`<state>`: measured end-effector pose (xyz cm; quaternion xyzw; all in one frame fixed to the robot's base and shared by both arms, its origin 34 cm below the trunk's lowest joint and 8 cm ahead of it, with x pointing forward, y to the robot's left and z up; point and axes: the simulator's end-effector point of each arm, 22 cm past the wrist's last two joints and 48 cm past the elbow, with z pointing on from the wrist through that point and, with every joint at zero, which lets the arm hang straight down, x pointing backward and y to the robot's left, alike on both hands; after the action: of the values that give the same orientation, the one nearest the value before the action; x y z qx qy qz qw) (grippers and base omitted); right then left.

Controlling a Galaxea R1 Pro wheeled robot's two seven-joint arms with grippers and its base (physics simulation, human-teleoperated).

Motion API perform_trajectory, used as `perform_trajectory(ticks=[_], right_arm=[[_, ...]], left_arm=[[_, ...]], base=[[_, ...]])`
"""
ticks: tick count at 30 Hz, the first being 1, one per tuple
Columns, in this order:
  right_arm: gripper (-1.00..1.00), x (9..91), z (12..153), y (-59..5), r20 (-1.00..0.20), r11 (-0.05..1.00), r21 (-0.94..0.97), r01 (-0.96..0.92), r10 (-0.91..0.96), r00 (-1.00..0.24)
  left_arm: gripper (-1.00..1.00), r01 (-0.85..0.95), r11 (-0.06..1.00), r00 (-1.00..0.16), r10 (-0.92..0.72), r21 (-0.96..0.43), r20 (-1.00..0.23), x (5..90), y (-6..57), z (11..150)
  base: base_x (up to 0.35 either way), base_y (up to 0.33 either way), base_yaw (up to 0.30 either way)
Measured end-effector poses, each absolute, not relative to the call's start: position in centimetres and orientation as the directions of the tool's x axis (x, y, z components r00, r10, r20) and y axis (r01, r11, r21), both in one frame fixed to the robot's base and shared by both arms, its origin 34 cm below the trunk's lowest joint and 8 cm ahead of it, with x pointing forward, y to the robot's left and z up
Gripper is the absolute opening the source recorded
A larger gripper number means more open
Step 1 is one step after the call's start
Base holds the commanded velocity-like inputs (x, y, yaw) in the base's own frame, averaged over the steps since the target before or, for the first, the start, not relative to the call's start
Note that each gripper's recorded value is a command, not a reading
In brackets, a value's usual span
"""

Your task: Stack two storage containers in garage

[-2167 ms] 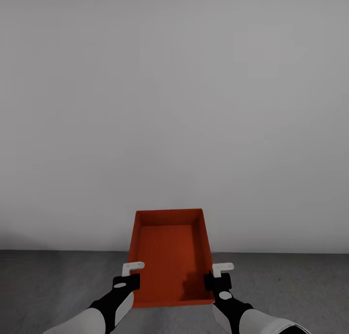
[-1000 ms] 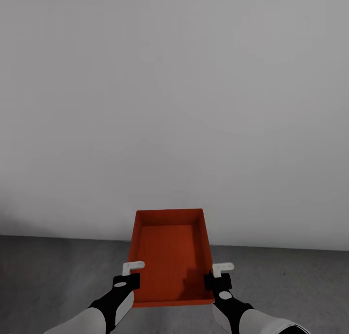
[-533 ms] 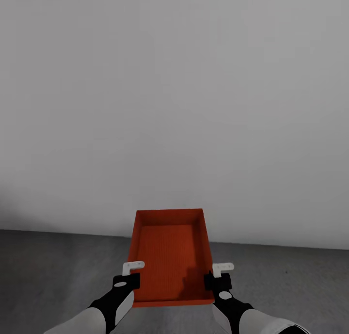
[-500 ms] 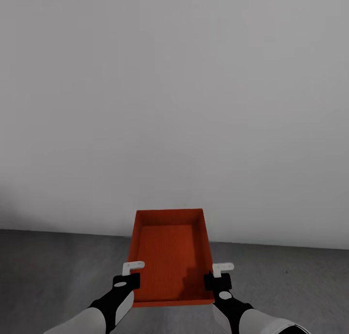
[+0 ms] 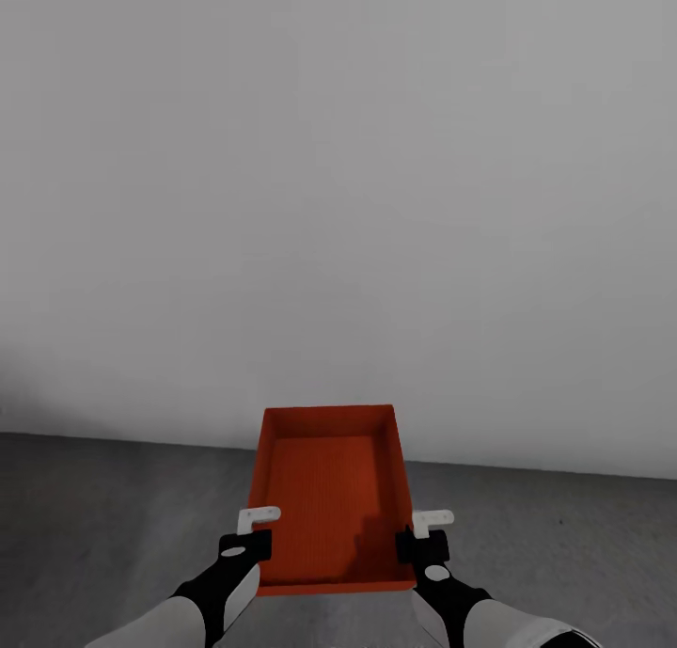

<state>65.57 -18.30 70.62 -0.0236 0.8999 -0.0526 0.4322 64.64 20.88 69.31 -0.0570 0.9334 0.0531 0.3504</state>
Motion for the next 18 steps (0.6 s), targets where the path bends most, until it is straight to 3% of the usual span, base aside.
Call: perform_trajectory(ticks=[7,18], right_arm=[[-1.00,65.4,70.1,-18.3,-0.770,0.993,-0.114,0.003,-0.087,-0.633],[-1.00,64.9,69.1,-18.4,-0.757,0.994,-0.109,0.008,-0.077,-0.649]], left_arm=[[-1.00,-0.142,0.988,-0.754,-0.068,0.061,-0.653,64.5,20.9,68.8],[-1.00,-0.137,0.988,-0.767,-0.063,0.066,-0.639,64.2,20.8,68.1]], base=[[0.000,0.000,-0.028],[0.000,0.000,-0.153]])
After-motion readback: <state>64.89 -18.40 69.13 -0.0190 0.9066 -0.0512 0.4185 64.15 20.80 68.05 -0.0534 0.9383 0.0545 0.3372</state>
